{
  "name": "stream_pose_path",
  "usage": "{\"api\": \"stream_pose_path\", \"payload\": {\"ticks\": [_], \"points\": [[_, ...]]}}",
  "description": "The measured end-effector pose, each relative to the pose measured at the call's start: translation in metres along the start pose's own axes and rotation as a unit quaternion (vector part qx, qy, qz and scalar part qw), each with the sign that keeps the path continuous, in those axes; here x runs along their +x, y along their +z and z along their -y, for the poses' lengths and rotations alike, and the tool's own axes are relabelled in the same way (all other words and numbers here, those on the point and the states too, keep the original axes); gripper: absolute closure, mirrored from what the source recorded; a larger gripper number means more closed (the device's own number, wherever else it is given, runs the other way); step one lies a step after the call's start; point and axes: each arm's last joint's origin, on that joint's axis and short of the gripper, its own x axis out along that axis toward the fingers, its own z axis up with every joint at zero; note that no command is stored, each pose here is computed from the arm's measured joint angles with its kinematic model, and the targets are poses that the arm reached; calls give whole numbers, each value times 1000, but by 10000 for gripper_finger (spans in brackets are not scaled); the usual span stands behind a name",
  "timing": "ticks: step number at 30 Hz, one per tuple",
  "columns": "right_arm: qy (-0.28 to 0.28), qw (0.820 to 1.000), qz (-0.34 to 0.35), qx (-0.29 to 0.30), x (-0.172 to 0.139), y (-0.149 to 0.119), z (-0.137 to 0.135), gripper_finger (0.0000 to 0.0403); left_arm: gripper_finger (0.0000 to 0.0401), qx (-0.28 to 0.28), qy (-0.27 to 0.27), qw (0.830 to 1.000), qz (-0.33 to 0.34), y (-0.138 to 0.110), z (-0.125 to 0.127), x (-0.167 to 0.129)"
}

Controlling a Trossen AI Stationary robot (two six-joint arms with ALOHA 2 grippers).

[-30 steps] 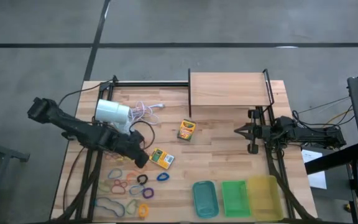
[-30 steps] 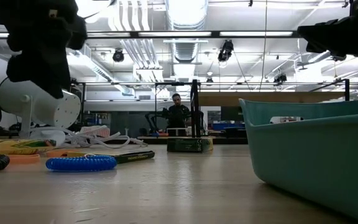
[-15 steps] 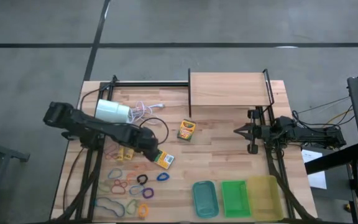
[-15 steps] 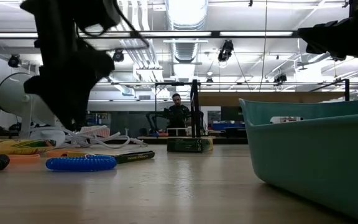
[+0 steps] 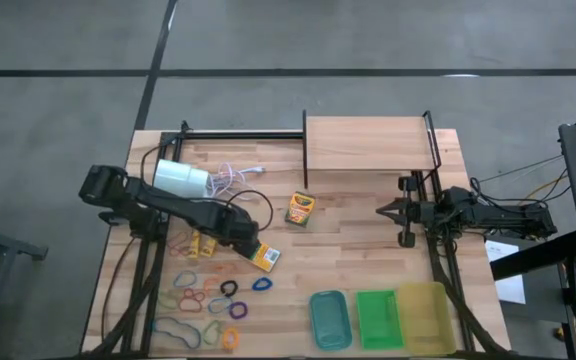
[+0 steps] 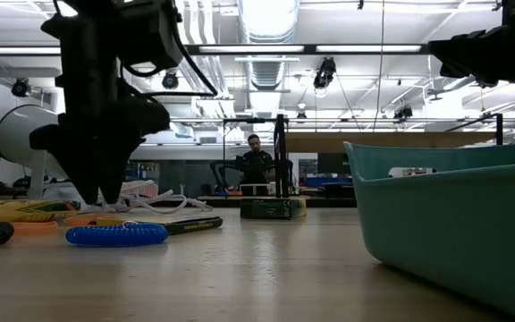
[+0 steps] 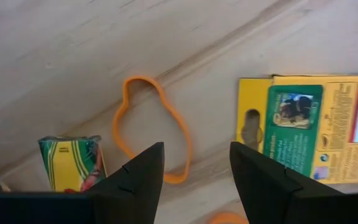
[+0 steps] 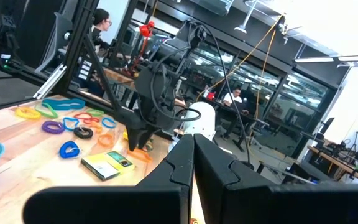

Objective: Pick & Place Office Desk Supplies
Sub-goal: Put the orange rubber band into the blue bin

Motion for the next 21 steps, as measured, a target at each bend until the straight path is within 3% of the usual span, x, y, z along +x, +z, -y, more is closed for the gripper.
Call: {"api": "stream_pose_path", "payload": {"ticks": [6,15,21], "points": [[1,1000,-1,0,0,0,0,394,221,1,12,1000,-5,0,1,11],[1,1000,-3,0,0,0,0,394,284,0,4,1000,-2,0,3,16],[1,1000,-3,0,0,0,0,394,294,0,6,1000,-2,-2,-2,21]]}}
